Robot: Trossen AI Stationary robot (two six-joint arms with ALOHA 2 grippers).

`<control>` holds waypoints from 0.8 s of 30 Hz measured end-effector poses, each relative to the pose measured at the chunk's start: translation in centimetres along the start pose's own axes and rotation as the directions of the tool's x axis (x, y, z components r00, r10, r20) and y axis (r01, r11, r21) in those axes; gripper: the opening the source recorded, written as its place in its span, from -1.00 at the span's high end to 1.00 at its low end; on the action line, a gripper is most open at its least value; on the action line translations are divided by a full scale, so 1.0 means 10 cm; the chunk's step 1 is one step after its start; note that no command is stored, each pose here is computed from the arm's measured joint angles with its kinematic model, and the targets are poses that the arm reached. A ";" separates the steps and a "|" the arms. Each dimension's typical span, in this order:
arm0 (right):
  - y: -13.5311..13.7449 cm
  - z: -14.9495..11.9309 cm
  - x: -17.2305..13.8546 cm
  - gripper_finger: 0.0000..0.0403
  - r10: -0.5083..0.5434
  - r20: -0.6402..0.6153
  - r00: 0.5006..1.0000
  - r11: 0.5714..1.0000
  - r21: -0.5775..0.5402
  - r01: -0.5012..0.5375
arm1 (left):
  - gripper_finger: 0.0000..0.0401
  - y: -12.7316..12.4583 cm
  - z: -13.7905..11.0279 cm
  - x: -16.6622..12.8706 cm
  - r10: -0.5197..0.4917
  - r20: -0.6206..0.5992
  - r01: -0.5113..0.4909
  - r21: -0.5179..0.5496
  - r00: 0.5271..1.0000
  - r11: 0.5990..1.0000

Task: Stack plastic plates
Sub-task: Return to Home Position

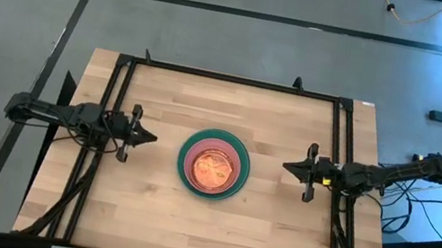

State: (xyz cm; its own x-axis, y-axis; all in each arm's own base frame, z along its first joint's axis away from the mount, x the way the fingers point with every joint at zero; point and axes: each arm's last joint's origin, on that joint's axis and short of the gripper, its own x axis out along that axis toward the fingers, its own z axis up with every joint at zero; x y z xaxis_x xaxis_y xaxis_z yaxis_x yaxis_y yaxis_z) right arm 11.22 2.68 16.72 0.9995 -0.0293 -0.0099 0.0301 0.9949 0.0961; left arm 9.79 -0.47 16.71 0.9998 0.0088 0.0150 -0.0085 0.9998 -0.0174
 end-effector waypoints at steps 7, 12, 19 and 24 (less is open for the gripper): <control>0.00 0.00 0.00 1.00 0.002 -0.002 1.000 1.000 -0.004 -0.002 | 0.94 0.00 0.00 0.00 -0.013 0.004 0.013 0.021 1.000 1.000; 0.00 -0.02 0.00 1.00 0.000 -0.022 1.000 1.000 -0.031 -0.001 | 0.94 0.01 0.00 0.00 -0.004 0.004 0.004 0.038 1.000 0.999; 0.00 -0.05 -0.03 1.00 0.049 -0.059 0.997 0.998 -0.043 -0.052 | 0.94 0.01 0.00 0.00 -0.008 0.004 0.008 0.052 1.000 0.999; 0.01 0.01 -0.09 1.00 0.132 0.004 0.991 0.988 -0.077 -0.131 | 0.94 0.01 0.00 0.00 -0.008 0.004 0.008 0.052 1.000 0.999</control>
State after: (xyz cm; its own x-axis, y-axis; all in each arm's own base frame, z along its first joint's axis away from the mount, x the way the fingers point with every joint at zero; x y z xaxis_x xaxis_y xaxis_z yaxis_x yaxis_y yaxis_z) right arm 10.32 2.75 16.82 0.9948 0.1019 0.0067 -0.1020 0.9946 0.0195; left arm 9.75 -0.42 16.74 0.9998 0.0006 0.0192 -0.0012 0.9994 0.0345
